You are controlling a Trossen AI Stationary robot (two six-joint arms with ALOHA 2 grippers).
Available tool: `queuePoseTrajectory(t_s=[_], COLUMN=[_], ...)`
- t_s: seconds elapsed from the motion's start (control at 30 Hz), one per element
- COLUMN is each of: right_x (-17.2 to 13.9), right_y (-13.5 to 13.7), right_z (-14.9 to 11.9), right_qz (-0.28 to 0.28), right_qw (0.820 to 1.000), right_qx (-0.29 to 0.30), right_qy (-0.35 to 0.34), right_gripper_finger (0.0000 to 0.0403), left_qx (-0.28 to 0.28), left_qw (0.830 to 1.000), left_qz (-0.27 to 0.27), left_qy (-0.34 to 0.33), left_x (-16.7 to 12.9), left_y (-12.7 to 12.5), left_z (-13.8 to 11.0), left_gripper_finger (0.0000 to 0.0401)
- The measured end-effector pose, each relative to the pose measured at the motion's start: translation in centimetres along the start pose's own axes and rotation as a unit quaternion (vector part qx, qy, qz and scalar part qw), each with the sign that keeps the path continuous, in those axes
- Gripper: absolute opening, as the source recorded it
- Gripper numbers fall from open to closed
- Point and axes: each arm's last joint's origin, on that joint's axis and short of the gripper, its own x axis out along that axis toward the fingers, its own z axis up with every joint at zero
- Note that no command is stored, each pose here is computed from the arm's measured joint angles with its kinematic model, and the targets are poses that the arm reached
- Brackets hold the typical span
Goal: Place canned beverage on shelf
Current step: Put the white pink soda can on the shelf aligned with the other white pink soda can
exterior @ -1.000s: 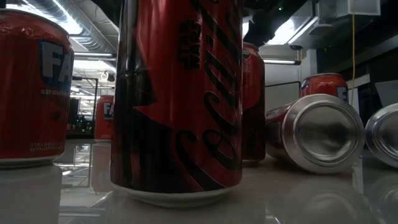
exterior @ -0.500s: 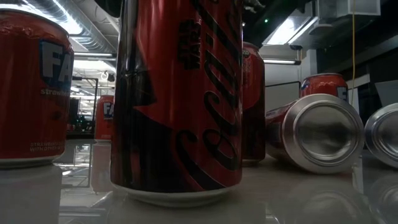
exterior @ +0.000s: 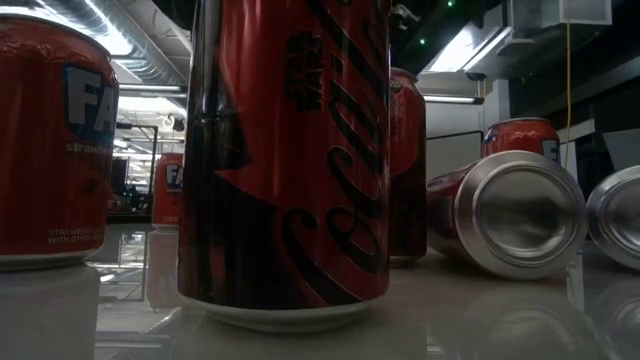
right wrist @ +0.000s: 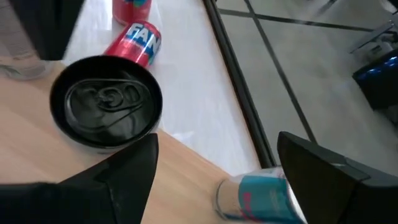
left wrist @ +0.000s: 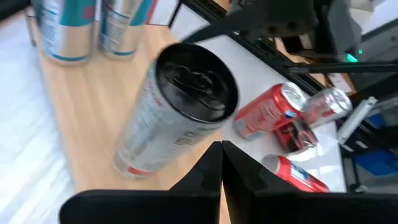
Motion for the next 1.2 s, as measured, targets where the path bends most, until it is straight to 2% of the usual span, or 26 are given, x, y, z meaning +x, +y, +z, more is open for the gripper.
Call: queuePoseTrajectory(t_s=[0.67, 0.93, 1.2], right_x=[0.2, 0.1, 0.1], right_y=[0.4, 0.8, 1.0], right_z=[-0.4, -0.4, -0.3], right_qz=[0.034, 0.097, 0.132], right_qw=[0.999, 0.995, 0.991], right_qx=[-0.004, -0.003, -0.001], right_qy=[0.013, 0.005, -0.011], right_gripper_finger=[0.0321, 0.0321, 0.0321], left_qx=[0.0, -0.008, -0.011], left_qw=[0.998, 0.997, 0.996], left_qz=[0.06, 0.072, 0.075], left_qy=[-0.028, -0.034, -0.036], left_x=[-0.1, -0.4, -0.5], left_y=[0.5, 1.4, 1.7], left_z=[0.3, 0.6, 0.7], left_gripper_finger=[0.0, 0.0, 0.0])
